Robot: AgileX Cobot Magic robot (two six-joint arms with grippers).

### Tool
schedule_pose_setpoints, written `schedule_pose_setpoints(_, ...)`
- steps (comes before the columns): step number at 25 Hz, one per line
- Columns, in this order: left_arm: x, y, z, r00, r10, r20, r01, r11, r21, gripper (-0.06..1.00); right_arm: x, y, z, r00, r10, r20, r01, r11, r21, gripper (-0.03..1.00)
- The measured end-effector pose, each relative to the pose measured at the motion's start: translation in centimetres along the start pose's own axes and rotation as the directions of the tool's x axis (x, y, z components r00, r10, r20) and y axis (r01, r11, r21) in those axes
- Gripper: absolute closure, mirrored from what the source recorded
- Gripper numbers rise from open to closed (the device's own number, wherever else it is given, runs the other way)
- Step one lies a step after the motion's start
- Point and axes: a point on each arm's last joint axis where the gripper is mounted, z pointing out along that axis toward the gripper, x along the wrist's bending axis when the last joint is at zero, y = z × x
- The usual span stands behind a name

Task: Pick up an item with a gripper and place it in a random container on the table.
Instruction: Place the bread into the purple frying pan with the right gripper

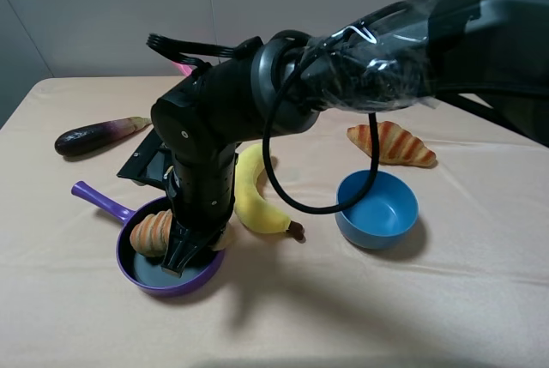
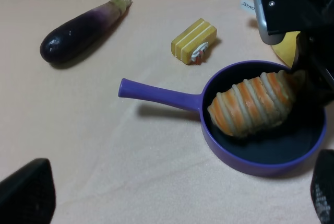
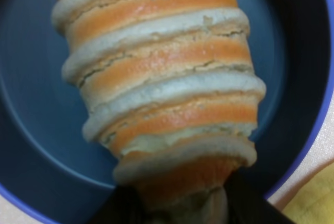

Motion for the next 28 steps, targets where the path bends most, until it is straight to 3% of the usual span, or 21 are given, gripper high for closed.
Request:
schedule_pose_setpoints(18,0.00,0.00,0.00,1.000,0.000,0.000,0.000,1.000,0.000,-0.05,0.01,0.00,0.00,1.000,0.002,-0.002,-0.002,1.000,0.000,0.78)
schedule_pose_setpoints(22,0.00,0.00,0.00,1.000,0.000,0.000,0.000,1.000,0.000,-0.05,0.01,0.02,0.00,1.000,0.002,-0.001,-0.002,1.000,-0.002,0.68)
schedule_pose_setpoints(28,0.00,0.00,0.00,1.000,0.000,0.000,0.000,1.000,0.000,-0.05,0.00,0.10,0.00,1.000,0.001,0.000,-0.001,1.000,-0.011,0.43)
